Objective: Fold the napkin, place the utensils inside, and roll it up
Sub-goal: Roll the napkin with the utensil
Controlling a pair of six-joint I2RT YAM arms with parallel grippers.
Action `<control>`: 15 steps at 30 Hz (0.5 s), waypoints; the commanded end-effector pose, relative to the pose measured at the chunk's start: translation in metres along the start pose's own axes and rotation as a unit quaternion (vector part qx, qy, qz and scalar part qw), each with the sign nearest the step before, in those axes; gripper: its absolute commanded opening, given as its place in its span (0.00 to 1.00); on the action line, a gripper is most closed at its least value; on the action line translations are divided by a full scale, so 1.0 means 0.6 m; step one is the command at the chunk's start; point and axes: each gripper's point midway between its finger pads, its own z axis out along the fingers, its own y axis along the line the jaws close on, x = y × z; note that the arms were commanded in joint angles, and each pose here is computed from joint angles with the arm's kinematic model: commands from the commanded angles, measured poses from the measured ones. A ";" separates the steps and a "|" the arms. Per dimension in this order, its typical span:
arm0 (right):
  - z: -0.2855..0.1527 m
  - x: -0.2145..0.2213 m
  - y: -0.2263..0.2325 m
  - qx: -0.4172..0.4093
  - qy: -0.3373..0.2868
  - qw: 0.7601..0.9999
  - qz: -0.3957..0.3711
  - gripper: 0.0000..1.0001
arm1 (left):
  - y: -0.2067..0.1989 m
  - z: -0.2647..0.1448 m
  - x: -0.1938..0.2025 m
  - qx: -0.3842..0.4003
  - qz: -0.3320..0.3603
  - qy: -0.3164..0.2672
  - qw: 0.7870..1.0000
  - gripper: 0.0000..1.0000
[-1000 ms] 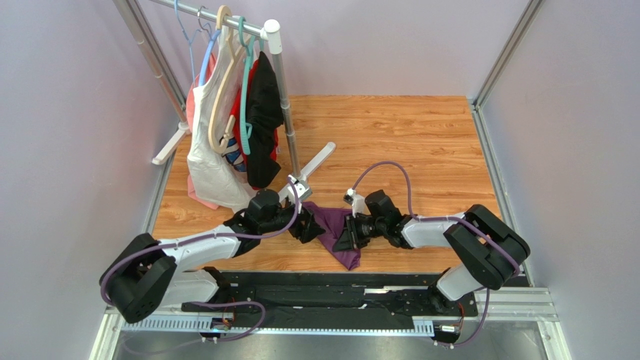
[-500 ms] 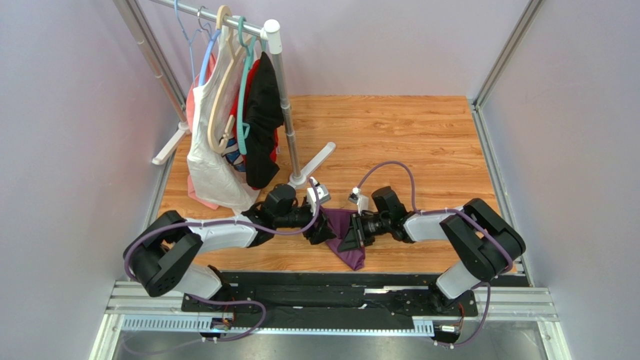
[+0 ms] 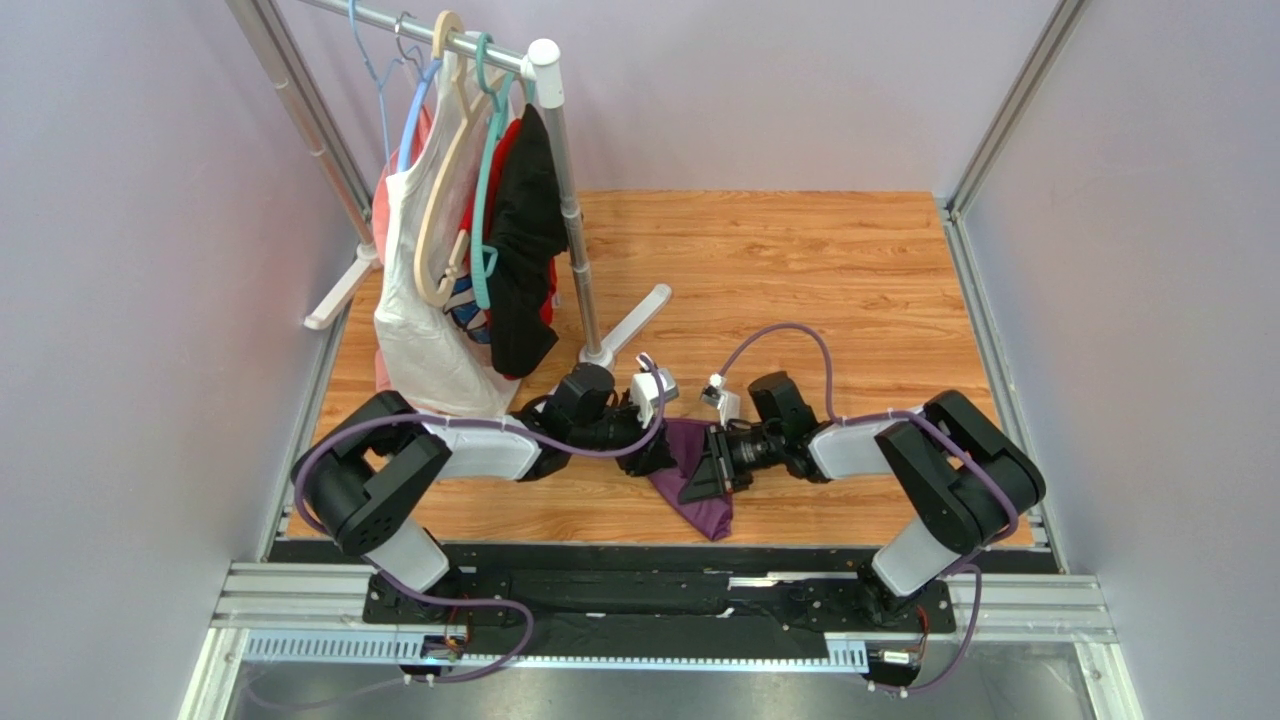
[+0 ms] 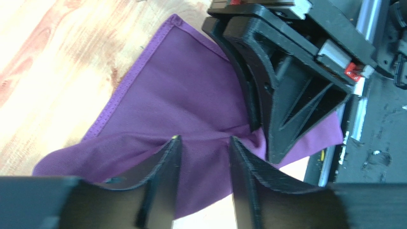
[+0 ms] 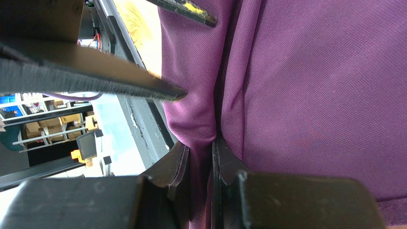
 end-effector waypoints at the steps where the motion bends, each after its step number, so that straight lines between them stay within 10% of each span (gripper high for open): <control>1: -0.003 0.033 -0.056 0.070 0.016 0.996 0.047 0.00 | 0.001 0.009 -0.015 0.001 0.010 -0.001 1.000 0.45; 15: -0.018 0.020 -0.048 0.088 -0.002 0.995 0.048 0.13 | 0.031 0.032 0.065 -0.041 -0.055 0.089 0.994 0.11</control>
